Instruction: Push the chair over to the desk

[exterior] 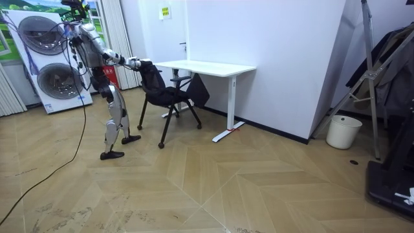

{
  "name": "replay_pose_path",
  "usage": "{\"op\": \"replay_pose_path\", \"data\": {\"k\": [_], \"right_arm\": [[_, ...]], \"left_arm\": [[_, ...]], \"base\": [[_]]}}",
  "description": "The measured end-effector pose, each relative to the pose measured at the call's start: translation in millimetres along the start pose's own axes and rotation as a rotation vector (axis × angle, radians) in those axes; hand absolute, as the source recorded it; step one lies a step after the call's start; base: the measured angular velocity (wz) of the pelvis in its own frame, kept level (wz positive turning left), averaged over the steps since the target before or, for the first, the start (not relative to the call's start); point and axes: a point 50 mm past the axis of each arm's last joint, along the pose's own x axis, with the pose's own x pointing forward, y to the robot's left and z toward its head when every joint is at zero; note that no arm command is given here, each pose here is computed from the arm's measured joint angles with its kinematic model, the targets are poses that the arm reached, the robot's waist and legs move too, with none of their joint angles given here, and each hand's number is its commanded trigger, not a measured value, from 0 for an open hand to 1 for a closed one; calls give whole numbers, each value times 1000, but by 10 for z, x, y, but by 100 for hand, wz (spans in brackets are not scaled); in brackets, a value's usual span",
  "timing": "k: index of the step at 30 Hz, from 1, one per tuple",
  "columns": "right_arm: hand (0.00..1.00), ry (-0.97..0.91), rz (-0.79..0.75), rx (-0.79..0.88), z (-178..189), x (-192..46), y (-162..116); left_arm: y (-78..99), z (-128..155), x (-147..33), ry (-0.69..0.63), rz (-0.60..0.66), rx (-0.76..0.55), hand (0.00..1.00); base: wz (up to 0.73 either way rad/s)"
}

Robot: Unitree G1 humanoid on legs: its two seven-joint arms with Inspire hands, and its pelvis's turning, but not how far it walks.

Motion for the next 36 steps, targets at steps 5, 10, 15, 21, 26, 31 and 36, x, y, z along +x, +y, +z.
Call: {"op": "replay_pose_path", "data": {"k": [5, 10, 15, 21, 26, 31, 36], "right_arm": [[100, 4, -13, -14, -23, 72, -55], [100, 16, -4, -13, -63, 62, -43], [100, 30, 4, 13, -51, 10, 17], [100, 28, 3, 28, 38, -10, 71], [100, -11, 25, 19, 126, -24, 116], [100, -24, 28, -11, 53, 1, 39], [100, -66, 35, -12, 102, 66, -81]], "left_arm": [[43, -26, 76, 9, 2, 2, 100], [34, 5, 117, 6, -24, -12, 100], [23, 21, 127, -20, -46, -10, 100], [31, -63, 115, -39, -56, 10, 100], [-32, -143, 5, -17, -78, 1, 100], [-33, -103, 22, -2, -52, -20, 100], [50, -159, 43, 3, -16, 0, 100]], "base": [[-21], [-8], [-8], [-5], [22], [32], [15]]}}
